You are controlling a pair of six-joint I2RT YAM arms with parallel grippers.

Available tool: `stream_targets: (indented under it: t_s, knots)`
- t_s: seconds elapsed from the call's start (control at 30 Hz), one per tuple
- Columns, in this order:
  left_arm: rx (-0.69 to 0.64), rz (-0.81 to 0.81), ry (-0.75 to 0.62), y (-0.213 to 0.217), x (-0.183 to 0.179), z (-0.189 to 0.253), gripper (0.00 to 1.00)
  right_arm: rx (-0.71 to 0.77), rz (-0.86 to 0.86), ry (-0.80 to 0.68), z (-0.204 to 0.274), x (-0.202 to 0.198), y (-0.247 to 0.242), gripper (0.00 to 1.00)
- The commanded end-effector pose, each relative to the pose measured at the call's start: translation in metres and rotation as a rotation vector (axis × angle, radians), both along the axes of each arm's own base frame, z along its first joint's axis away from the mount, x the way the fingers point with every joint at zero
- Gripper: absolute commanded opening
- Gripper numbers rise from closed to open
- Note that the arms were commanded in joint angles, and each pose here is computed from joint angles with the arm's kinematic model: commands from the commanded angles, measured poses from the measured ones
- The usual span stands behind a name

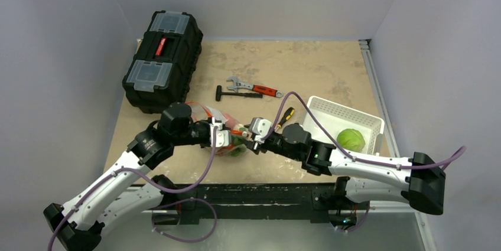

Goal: Place the food in the zip-top bag and seal the zipper
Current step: Zip the zipper food storage bag at the center of the board.

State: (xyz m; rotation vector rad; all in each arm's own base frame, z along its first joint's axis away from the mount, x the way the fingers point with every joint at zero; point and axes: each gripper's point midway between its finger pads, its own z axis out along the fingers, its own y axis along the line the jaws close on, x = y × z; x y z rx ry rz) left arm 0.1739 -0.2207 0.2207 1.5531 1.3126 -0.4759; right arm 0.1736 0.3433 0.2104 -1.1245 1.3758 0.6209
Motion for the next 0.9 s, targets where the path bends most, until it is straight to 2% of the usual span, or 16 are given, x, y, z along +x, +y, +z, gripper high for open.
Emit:
stream_targets:
  t_s: [0.0, 0.13, 0.23, 0.33, 0.5, 0.6, 0.73, 0.87]
  knots:
    - [-0.083, -0.005, -0.067, -0.007, 0.002, 0.031, 0.26, 0.174, -0.049, -0.001, 0.032, 0.004, -0.003, 0.46]
    - [-0.101, -0.004, -0.058, -0.008, 0.001, 0.035, 0.48, 0.221, -0.035, 0.007, 0.034, 0.001, -0.001, 0.42]
    - [-0.117, -0.032, -0.035, -0.012, -0.005, 0.038, 0.62, 0.222, -0.014, 0.019, 0.032, -0.002, 0.004, 0.32]
    - [-0.12, -0.081, 0.015, -0.018, -0.013, 0.039, 0.68, 0.202, 0.002, 0.029, 0.028, -0.004, 0.006, 0.22]
    - [-0.115, -0.134, 0.089, -0.029, -0.018, 0.042, 0.73, 0.195, 0.068, 0.042, 0.029, -0.017, 0.006, 0.11]
    - [-0.141, -0.167, 0.108, -0.037, -0.02, 0.05, 0.85, 0.177, 0.116, 0.046, 0.026, -0.025, 0.007, 0.08]
    - [-0.126, -0.2, 0.142, -0.041, -0.023, 0.045, 0.88, 0.153, 0.127, 0.045, 0.026, -0.027, 0.007, 0.03]
    - [-0.063, -0.192, 0.185, -0.041, -0.019, 0.036, 0.75, 0.158, 0.146, 0.019, 0.032, -0.031, 0.003, 0.0]
